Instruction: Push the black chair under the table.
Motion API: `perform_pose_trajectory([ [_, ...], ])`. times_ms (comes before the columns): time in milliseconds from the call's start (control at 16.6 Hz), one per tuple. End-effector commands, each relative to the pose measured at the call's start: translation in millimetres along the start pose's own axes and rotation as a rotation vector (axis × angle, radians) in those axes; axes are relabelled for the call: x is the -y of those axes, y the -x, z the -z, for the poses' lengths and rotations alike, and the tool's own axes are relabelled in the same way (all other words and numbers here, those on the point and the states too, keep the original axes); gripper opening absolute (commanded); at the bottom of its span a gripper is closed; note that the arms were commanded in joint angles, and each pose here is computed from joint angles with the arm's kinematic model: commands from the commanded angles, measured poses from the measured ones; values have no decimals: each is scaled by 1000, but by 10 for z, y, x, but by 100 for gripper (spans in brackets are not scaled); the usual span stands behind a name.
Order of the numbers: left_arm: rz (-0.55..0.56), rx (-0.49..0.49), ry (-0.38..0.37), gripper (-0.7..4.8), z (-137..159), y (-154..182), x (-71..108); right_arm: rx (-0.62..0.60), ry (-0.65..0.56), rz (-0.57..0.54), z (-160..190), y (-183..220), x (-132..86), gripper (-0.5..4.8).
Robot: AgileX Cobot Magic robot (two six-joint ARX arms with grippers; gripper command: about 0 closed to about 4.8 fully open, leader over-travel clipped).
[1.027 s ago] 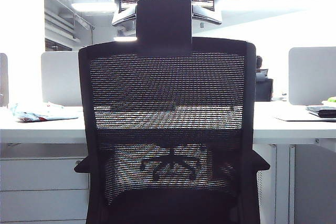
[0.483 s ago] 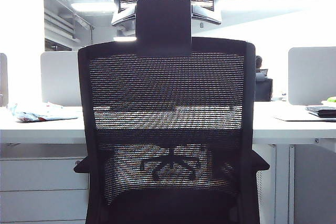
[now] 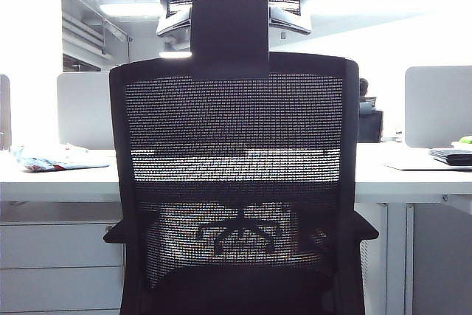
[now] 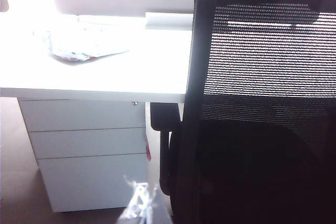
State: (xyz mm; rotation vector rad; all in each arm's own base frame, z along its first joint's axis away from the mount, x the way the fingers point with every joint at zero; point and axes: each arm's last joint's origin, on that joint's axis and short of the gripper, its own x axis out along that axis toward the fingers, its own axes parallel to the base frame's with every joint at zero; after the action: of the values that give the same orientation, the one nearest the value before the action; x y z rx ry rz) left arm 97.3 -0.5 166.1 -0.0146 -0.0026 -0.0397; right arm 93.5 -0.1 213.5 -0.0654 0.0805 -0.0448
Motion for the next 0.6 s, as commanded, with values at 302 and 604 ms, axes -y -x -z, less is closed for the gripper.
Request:
perform_pose_trajectory([
  [302, 1, 10, -7, -5, -9, -1, 2, 19, -155, -2, 324, 3, 22, -5],
  [604, 1, 10, -7, -5, -9, -1, 2, -40, -250, -29, 555, -67, -4, -5],
])
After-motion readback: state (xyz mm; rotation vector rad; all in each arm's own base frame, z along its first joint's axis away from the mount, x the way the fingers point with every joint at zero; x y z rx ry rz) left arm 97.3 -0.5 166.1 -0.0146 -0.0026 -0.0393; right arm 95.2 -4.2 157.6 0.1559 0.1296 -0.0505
